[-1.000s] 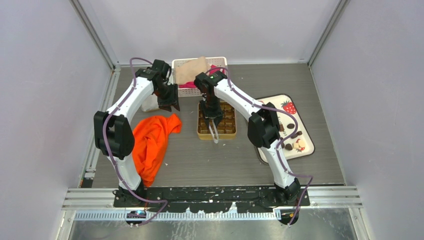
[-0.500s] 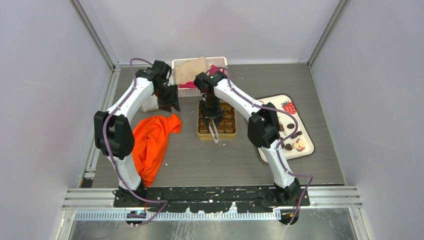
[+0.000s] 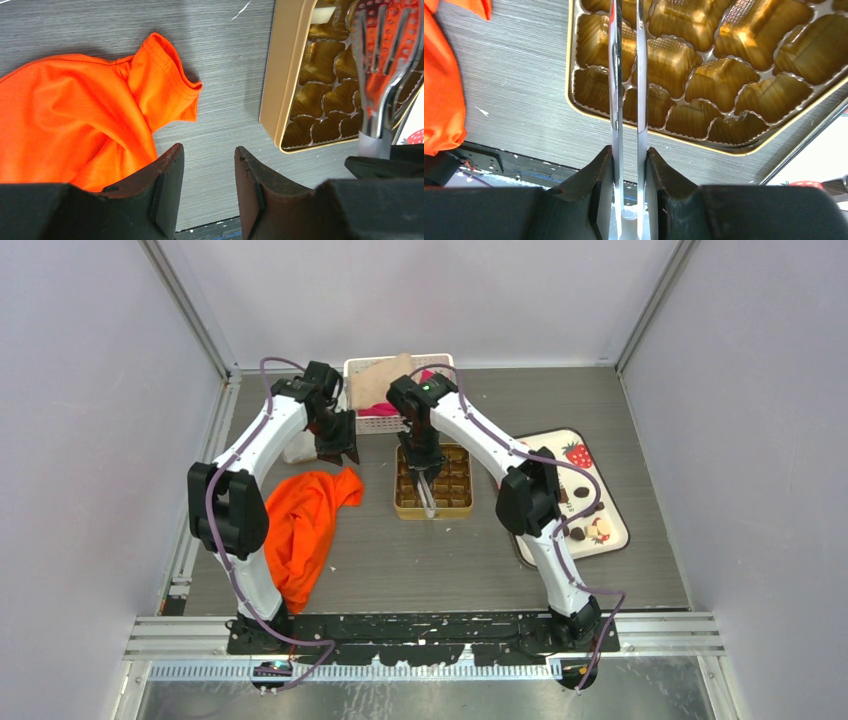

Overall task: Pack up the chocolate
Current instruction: Place the fake chocolate in the packing box.

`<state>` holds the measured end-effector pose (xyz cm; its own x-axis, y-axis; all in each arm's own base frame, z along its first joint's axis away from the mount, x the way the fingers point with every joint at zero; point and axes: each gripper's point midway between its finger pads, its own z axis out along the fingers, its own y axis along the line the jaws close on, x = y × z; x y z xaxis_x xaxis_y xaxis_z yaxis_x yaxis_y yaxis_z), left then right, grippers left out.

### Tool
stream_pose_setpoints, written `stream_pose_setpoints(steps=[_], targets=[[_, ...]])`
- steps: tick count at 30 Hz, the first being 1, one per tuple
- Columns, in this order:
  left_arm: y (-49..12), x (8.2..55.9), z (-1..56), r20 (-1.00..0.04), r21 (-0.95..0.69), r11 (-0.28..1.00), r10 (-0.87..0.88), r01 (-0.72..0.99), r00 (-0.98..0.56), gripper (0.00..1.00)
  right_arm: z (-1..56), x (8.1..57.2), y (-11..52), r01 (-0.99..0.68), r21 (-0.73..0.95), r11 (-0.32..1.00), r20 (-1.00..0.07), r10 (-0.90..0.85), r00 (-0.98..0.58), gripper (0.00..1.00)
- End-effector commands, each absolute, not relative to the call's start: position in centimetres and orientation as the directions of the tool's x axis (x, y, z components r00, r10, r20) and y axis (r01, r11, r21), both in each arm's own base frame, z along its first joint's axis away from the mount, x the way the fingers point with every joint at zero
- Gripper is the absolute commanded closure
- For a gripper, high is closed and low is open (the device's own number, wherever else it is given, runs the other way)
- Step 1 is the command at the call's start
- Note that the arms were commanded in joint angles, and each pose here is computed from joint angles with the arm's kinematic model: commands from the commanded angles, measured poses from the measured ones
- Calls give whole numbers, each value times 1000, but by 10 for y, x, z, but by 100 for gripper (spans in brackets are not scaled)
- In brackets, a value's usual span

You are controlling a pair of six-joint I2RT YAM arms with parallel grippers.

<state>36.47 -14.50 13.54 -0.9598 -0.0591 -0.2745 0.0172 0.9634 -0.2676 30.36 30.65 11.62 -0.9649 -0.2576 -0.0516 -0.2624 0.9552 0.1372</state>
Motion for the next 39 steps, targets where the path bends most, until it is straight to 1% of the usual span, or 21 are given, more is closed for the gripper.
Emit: stream_pose_setpoints(steps=[1, 5, 9, 10, 11, 12, 13, 17, 21, 24, 26, 33, 39], targets=[[-146, 369, 158, -344, -299, 954, -78, 31, -936, 57, 182, 306, 305, -284, 177, 942, -208, -246, -947, 90], [-145, 369, 160, -348, -298, 954, -79, 30, -934, 57, 193, 297, 273, -239, 129, 962, -212, -209, -955, 92], [-147, 366, 160, -349, -313, 949, -85, 30, -933, 57, 190, 280, 217, -105, 135, 985, -195, -77, -978, 92], [-148, 366, 160, -347, -318, 948, -87, 30, -934, 57, 184, 274, 200, -61, 131, 990, -177, -37, -983, 92], [-148, 367, 159, -346, -320, 947, -87, 30, -934, 57, 171, 263, 183, -23, 111, 994, -136, -8, -991, 91], [-149, 367, 159, -345, -322, 946, -88, 29, -934, 57, 170, 260, 172, 4, 111, 994, -135, 19, -991, 91], [-149, 368, 157, -342, -321, 947, -88, 28, -936, 57, 160, 249, 156, 30, 84, 996, -101, 39, -994, 90], [-150, 371, 155, -338, -322, 946, -89, 26, -937, 57, 139, 223, 118, 112, 44, 993, -39, 114, -993, 87], [-153, 372, 155, -337, -330, 943, -89, 29, -937, 57, 121, 213, 103, 158, 48, 986, 6, 158, -987, 82], [-152, 373, 151, -329, -326, 945, -89, 25, -940, 57, 112, 216, 102, 167, 50, 985, 26, 166, -986, 76], [-153, 373, 150, -323, -328, 944, -89, 23, -942, 57, 107, 219, 101, 172, 45, 984, 36, 171, -985, 75], [-152, 374, 147, -320, -323, 946, -91, 18, -943, 57, 91, 243, 93, 192, 28, 981, 52, 190, -980, 68], [-151, 375, 147, -321, -313, 950, -89, 17, -943, 57, 87, 259, 88, 207, 11, 978, 39, 207, -978, 63]])
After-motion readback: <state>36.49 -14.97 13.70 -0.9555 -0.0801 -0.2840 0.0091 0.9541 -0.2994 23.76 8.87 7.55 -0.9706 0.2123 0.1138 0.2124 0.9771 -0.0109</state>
